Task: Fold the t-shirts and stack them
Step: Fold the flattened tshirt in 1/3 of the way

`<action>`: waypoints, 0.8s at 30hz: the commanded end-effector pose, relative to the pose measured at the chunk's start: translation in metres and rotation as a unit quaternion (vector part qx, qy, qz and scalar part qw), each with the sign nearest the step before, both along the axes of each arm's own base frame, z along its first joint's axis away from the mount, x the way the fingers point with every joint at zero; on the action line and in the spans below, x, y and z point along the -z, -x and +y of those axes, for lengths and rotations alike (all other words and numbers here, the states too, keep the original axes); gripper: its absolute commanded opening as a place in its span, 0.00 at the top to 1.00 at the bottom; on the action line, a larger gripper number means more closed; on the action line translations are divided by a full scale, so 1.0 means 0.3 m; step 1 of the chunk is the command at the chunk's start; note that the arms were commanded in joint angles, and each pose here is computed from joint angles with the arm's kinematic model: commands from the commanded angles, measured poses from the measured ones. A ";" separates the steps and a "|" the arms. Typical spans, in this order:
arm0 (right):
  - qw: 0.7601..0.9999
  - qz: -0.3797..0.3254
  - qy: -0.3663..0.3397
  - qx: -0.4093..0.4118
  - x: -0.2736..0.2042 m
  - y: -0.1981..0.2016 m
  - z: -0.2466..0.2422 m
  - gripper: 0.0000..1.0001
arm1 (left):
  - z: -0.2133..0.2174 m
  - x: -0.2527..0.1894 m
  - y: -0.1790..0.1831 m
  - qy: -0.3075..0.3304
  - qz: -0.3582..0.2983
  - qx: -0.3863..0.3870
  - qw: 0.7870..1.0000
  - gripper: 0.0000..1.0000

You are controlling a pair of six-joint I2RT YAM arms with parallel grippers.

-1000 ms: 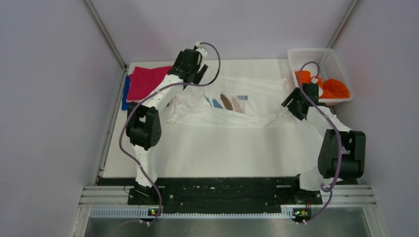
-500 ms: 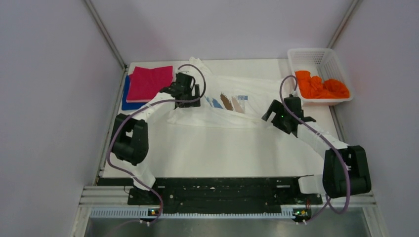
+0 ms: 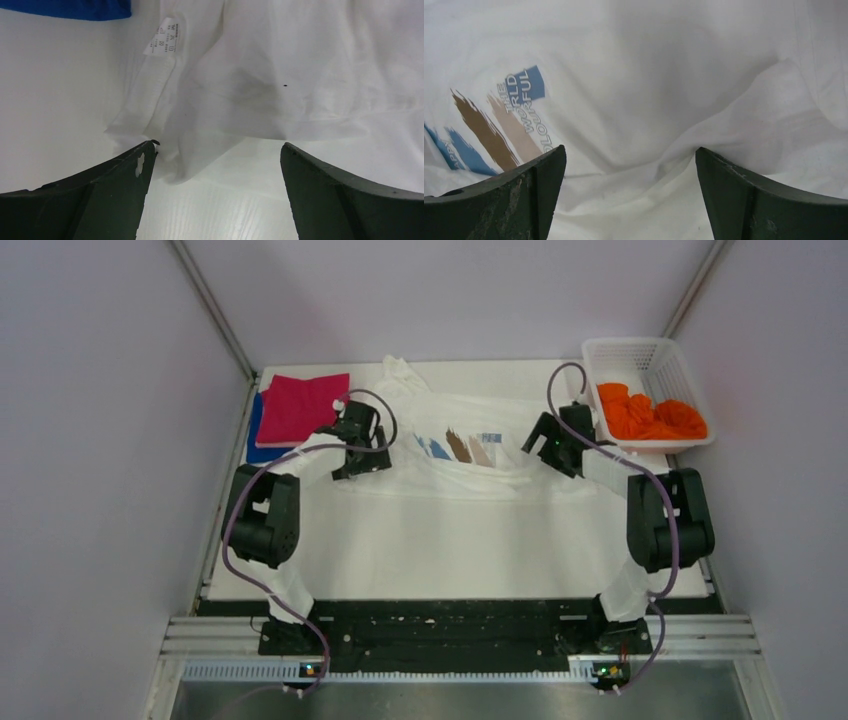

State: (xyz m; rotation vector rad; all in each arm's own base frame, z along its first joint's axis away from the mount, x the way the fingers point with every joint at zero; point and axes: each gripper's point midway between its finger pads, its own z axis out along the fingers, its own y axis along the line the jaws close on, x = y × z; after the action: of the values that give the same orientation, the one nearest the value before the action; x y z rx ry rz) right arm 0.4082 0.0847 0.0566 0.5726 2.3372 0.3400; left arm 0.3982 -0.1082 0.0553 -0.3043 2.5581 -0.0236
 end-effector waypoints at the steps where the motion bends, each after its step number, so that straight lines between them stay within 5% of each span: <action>1: 0.999 -0.022 0.039 0.013 -0.048 -0.133 -0.027 0.01 | 0.047 0.013 -0.009 0.001 -0.003 -0.034 0.999 0.01; 16: 0.997 -0.061 0.031 -0.038 -0.156 -0.067 0.056 0.01 | 0.005 -0.217 -0.077 0.052 -0.059 -0.032 0.996 0.01; 24: 0.993 -0.062 0.046 -0.094 -0.126 -0.013 0.186 0.01 | -0.150 -0.218 -0.125 0.158 -0.066 0.011 0.985 0.01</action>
State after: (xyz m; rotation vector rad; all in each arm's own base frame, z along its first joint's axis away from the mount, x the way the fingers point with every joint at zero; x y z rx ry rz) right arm 0.4146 0.1293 0.0927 0.3470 2.2979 0.3310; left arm 0.4259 -0.1203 0.1056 -0.4076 2.4634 -0.2160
